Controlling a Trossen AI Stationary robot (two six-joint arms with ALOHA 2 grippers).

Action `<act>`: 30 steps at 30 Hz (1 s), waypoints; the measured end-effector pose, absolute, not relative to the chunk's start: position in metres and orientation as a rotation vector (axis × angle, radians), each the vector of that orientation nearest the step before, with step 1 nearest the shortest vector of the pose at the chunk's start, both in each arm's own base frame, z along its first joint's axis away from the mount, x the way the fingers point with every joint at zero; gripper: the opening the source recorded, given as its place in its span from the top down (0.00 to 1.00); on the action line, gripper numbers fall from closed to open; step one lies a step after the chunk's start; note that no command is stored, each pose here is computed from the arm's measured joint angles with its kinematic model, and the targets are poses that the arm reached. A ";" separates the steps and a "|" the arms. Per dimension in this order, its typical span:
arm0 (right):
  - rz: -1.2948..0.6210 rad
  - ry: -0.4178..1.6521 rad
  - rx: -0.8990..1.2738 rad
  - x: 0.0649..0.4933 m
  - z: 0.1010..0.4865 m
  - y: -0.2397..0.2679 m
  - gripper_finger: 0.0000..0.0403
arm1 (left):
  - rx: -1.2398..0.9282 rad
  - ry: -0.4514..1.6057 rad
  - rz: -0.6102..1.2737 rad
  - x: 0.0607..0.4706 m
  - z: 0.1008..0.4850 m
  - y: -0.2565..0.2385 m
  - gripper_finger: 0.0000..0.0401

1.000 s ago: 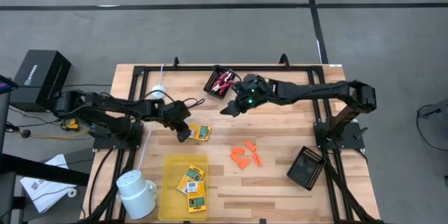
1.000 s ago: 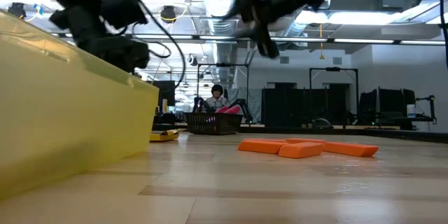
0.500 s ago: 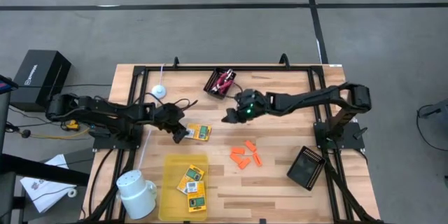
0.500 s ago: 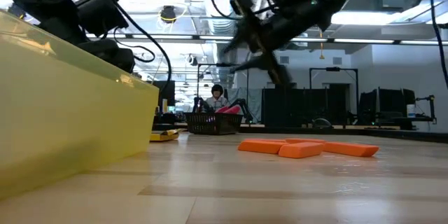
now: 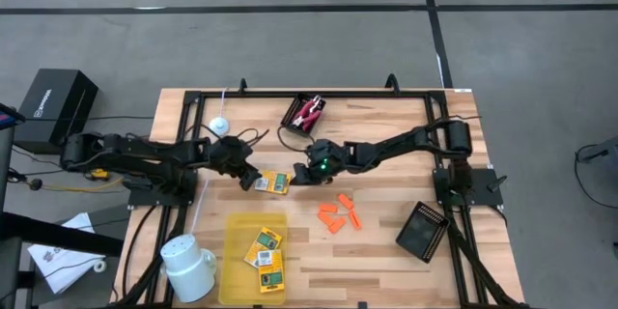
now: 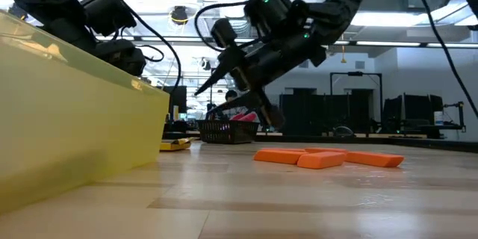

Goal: Pick & Place School Supplies
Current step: Put the yellow crayon box into the yellow bin

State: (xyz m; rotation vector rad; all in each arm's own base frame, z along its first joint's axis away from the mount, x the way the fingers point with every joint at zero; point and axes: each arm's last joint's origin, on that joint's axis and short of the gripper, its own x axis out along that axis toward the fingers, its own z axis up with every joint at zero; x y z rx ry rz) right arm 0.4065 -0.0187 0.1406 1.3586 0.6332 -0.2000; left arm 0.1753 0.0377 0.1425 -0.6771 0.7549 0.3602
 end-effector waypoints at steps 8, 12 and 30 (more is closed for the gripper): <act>-0.240 0.683 1.395 0.416 0.118 -0.016 0.64 | -0.685 0.676 0.394 0.167 0.153 0.053 0.64; -0.266 0.691 1.414 0.417 0.111 -0.018 0.64 | -0.692 0.656 0.396 0.165 0.155 0.059 0.64; -0.414 0.595 1.415 0.413 0.109 -0.056 0.64 | -0.702 0.658 0.382 0.162 0.155 0.063 0.64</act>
